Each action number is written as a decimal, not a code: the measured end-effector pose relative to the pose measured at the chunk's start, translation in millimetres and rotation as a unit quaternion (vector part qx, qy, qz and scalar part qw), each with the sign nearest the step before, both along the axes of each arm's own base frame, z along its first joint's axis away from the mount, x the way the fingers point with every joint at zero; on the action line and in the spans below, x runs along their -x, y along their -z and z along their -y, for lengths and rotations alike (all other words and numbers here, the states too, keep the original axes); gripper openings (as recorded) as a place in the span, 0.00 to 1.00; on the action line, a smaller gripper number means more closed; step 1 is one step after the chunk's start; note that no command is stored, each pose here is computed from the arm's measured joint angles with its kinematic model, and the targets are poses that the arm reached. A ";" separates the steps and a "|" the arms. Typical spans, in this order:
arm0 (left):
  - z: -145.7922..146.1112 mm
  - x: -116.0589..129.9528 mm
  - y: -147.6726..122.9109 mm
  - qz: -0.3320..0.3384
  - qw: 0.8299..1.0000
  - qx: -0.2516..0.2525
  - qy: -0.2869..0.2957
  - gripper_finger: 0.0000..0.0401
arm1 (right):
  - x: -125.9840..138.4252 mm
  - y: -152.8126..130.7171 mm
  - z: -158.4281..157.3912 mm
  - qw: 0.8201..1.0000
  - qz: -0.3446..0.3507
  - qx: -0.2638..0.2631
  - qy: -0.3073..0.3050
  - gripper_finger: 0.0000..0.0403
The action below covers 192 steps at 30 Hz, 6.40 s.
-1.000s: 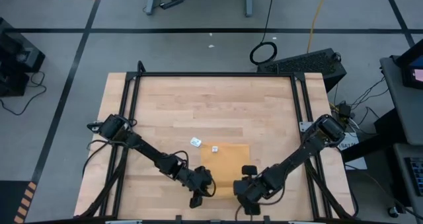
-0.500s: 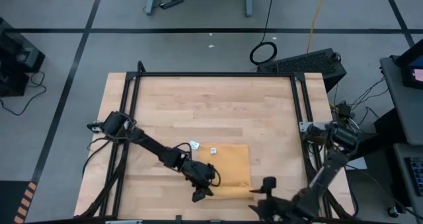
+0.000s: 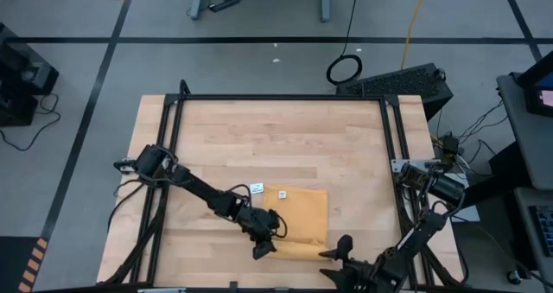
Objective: Roll towel into tight, uniform cylinder
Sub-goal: Roll the orange towel
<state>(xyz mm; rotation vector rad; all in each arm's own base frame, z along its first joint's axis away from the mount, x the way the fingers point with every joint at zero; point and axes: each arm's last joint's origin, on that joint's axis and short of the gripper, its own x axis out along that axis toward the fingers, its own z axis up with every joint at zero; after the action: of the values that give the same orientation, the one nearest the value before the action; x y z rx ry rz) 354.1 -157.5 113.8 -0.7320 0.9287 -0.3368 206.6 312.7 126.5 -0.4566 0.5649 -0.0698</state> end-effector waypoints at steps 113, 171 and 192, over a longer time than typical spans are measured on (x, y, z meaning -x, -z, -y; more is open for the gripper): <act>52.1 5.2 12.0 0.167 0.979 -0.053 -0.105 0.17 | 47.7 4.0 21.4 0.988 0.052 -0.148 -0.004 0.78; 24.9 13.9 -21.1 0.067 0.992 -0.013 0.108 0.73 | -9.8 27.5 49.8 0.905 -0.032 -0.393 0.162 0.02; 93.2 77.4 -48.1 0.222 0.906 -0.360 -0.025 0.73 | -51.6 17.9 88.0 0.867 -0.084 -0.449 0.198 0.02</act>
<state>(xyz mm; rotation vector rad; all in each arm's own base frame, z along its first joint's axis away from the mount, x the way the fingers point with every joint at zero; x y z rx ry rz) 276.6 -250.7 161.9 0.0151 0.5292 -0.0854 258.2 224.7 108.6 0.5792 0.7869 -0.1495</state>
